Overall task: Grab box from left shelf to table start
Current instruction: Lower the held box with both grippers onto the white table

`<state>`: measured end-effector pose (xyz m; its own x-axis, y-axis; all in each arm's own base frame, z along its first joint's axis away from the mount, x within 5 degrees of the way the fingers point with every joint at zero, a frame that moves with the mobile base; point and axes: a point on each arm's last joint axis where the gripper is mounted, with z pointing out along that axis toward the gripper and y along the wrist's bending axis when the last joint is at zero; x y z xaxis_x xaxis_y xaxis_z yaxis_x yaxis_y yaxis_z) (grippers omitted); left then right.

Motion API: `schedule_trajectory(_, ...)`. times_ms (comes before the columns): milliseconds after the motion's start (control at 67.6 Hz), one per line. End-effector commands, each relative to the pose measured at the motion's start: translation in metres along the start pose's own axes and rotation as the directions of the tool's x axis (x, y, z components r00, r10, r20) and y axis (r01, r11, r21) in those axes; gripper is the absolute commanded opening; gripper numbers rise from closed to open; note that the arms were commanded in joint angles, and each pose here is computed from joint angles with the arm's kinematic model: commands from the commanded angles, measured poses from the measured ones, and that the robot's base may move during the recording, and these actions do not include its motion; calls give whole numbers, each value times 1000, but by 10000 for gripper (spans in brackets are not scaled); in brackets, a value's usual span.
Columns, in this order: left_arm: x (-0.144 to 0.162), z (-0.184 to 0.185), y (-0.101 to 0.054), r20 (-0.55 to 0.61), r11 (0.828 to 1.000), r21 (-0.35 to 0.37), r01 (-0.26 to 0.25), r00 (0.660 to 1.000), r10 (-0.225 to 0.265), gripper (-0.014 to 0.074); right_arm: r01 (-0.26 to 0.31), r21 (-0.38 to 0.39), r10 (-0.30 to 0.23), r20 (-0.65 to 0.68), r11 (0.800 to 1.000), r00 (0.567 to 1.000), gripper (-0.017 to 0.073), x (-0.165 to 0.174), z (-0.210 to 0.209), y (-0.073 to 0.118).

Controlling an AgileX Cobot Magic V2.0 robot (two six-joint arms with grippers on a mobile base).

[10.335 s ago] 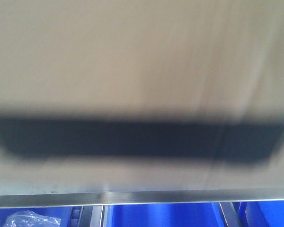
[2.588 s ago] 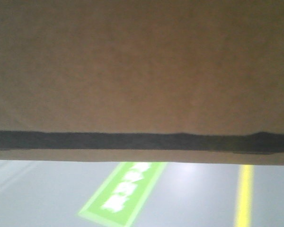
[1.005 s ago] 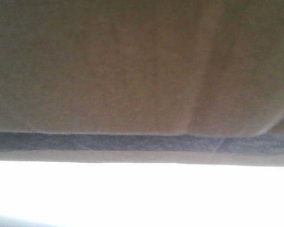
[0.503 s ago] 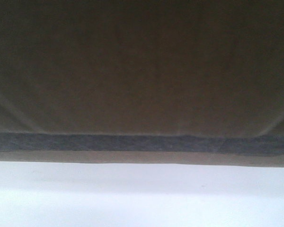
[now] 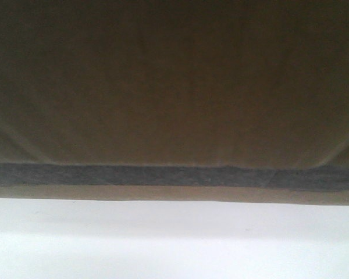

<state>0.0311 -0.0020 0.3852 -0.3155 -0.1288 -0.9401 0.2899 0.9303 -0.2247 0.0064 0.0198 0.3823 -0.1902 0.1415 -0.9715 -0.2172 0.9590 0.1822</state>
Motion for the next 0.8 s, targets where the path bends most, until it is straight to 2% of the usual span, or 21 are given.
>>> schedule_trajectory(0, -28, -11, -9, 216, 995, 95, 25, 975, -46, -93, 42, 49, -50, 155, 998, 987, 59, -21, -3, -2)
schedule_trajectory(104, -31, -5, -10, 201, 996, 83, 17, 979, -34, -93, 38, 51, -45, 135, 998, 990, 59, -24, 3, -3)
schedule_trajectory(222, -47, 5, -15, 170, 998, 56, 6, 985, -16, -93, 27, 57, -30, 50, 998, 998, 59, -38, 26, -6)
schedule_trajectory(414, -73, 47, -23, -54, 997, -74, -31, 998, 28, -93, 14, 65, -5, -138, 998, 990, 59, -73, 82, -11)
schedule_trajectory(562, -81, 92, -32, -114, 995, -84, -53, 993, 43, -93, 33, 68, -13, -279, 997, 960, 59, -84, 137, -22)
schedule_trajectory(636, -79, 115, -30, -148, 992, -114, -56, 988, 39, -93, 28, 75, -3, -317, 997, 948, 59, -81, 159, -27)
schedule_trajectory(784, -73, 156, -15, -222, 977, -210, -29, 975, -19, -93, 24, 91, 15, -411, 996, 911, 59, -64, 204, -41)
